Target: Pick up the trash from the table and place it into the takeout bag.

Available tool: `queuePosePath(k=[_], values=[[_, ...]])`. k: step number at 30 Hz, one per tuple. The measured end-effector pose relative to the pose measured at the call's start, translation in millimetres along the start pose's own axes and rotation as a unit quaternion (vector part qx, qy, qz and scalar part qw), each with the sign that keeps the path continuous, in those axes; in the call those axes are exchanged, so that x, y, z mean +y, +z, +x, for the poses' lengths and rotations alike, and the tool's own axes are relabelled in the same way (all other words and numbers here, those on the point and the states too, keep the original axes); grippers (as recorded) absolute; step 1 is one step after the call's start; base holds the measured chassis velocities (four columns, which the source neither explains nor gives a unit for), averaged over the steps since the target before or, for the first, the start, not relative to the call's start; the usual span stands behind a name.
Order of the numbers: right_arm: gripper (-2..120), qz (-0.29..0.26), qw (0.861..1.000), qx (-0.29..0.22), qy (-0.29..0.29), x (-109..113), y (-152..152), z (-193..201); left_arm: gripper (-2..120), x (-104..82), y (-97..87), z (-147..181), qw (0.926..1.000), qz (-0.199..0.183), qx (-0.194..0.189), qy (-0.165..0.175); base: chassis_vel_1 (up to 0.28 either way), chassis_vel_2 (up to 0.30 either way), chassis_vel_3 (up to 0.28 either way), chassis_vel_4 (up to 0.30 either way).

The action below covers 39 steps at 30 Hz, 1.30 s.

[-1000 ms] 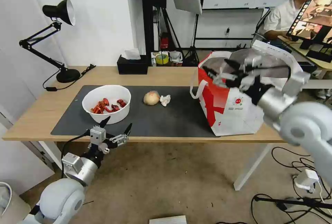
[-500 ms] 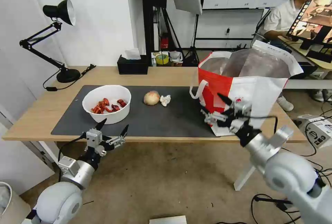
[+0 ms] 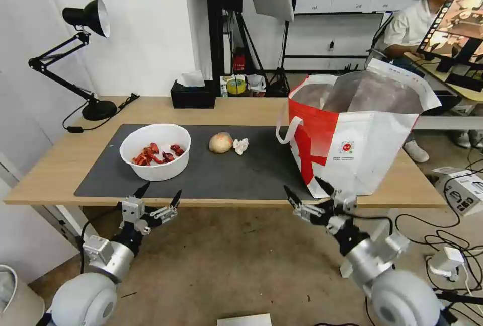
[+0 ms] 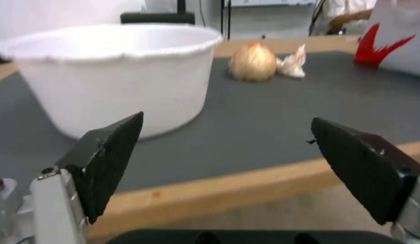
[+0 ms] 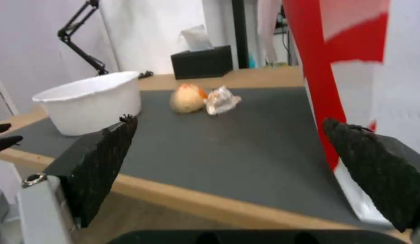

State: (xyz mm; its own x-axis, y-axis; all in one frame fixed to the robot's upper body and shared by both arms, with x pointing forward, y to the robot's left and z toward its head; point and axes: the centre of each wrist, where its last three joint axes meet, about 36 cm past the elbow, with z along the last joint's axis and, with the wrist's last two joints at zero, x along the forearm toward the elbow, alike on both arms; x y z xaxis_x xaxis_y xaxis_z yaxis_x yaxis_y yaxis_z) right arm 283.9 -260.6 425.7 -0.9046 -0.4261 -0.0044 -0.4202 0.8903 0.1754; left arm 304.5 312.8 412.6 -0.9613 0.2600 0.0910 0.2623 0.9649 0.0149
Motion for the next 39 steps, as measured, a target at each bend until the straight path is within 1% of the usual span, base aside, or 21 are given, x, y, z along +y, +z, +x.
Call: queuePosePath(k=[10,13,16,25,32,39], values=[[100,-0.016,1.000,0.015,0.020,2.1,25.1,7.6,100,6.8,12.7,8.4,0.9996,-0.012,0.021,-0.015,0.000,0.000,0.000,0.000],[100,-0.019,0.999,0.019,0.021,-0.3,32.7,5.9,100,7.0,17.7,13.1,0.9994,-0.013,0.025,-0.020,0.000,0.000,0.000,0.000],[100,-0.020,0.999,0.022,0.021,-8.1,45.5,1.8,100,7.1,24.7,18.8,0.9991,-0.011,0.030,-0.026,0.000,0.000,0.000,0.000],[100,-0.015,1.000,0.017,0.019,-16.3,50.5,-9.4,100,11.5,32.8,19.6,0.9987,-0.012,0.038,-0.033,0.000,0.000,0.000,0.000],[100,-0.012,1.000,0.018,0.014,-17.6,49.3,-12.3,100,14.1,37.6,19.2,0.9986,-0.012,0.039,-0.034,0.000,0.000,0.000,0.000],[100,-0.016,1.000,0.021,0.009,-15.1,49.5,-14.3,100,14.6,38.0,18.0,0.9987,-0.011,0.037,-0.034,0.000,0.000,0.000,0.000]])
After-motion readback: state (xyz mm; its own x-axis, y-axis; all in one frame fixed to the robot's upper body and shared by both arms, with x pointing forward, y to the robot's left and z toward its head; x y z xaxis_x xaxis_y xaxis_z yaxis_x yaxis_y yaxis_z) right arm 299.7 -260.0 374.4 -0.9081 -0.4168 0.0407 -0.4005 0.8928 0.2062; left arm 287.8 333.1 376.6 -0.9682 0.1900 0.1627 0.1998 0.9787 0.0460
